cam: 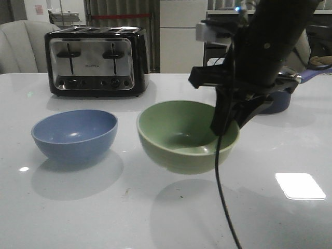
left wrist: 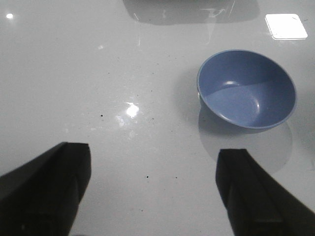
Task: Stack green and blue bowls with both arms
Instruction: 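Slide the green bowl with the right gripper toward the table center, then open the right gripper and lift it away from the green bowl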
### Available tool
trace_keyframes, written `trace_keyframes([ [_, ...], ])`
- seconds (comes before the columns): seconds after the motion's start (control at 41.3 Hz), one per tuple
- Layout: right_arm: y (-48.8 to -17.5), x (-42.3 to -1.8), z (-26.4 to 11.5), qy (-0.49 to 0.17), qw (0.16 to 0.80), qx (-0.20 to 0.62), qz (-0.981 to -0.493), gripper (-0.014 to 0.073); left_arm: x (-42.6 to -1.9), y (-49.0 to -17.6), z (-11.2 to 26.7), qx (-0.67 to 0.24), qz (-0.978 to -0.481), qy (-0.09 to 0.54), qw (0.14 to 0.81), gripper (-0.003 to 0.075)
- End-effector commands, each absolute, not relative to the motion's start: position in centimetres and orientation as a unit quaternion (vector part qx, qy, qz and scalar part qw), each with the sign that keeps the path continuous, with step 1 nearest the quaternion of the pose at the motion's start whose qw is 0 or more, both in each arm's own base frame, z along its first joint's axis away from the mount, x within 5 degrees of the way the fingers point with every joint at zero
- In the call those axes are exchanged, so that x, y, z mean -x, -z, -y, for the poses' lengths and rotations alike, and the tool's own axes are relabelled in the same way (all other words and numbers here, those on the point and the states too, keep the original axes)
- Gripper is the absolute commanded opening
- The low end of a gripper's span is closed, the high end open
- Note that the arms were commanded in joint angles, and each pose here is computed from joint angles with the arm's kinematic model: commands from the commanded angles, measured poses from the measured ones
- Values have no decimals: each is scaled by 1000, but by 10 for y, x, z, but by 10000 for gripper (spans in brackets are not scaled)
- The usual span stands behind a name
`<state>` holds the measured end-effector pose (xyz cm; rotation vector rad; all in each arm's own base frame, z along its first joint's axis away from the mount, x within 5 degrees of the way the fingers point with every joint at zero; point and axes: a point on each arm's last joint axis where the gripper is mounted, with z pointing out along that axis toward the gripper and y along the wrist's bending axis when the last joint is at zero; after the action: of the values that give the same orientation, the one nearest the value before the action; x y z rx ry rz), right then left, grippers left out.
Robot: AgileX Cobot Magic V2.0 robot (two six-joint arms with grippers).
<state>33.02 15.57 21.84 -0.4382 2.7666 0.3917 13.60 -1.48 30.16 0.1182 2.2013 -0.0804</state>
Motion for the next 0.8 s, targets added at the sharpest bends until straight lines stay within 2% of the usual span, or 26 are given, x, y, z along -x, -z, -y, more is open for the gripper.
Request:
trace_keyframes([
  [0.0, -233, -333, -168, -159, 197, 155, -955, 111, -141, -318, 16, -46, -867, 37, 495, 580],
  [0.17, -217, -334, -180, -160, 186, 163, -956, 116, -141, -318, 16, -46, -867, 37, 495, 580],
  [0.218, -214, -335, -180, -159, 183, 164, -956, 141, -141, -318, 16, -46, -867, 37, 495, 580],
  [0.266, -212, -336, -181, -159, 182, 163, -957, 184, -141, -318, 16, -46, -867, 37, 495, 580],
  [0.387, -213, -337, -181, -159, 190, 162, -955, 376, -141, -318, 16, -46, -867, 37, 495, 580],
  [0.46, -214, -339, -181, -159, 200, 160, -954, 457, -141, -318, 16, -46, -867, 37, 495, 580],
  [0.581, -221, -340, -180, -154, 221, 167, -948, 477, -141, -318, 16, -46, -867, 37, 495, 580],
  [0.775, -263, -322, -170, -149, 285, 211, -923, 477, -141, -318, 16, -46, -867, 37, 495, 580],
])
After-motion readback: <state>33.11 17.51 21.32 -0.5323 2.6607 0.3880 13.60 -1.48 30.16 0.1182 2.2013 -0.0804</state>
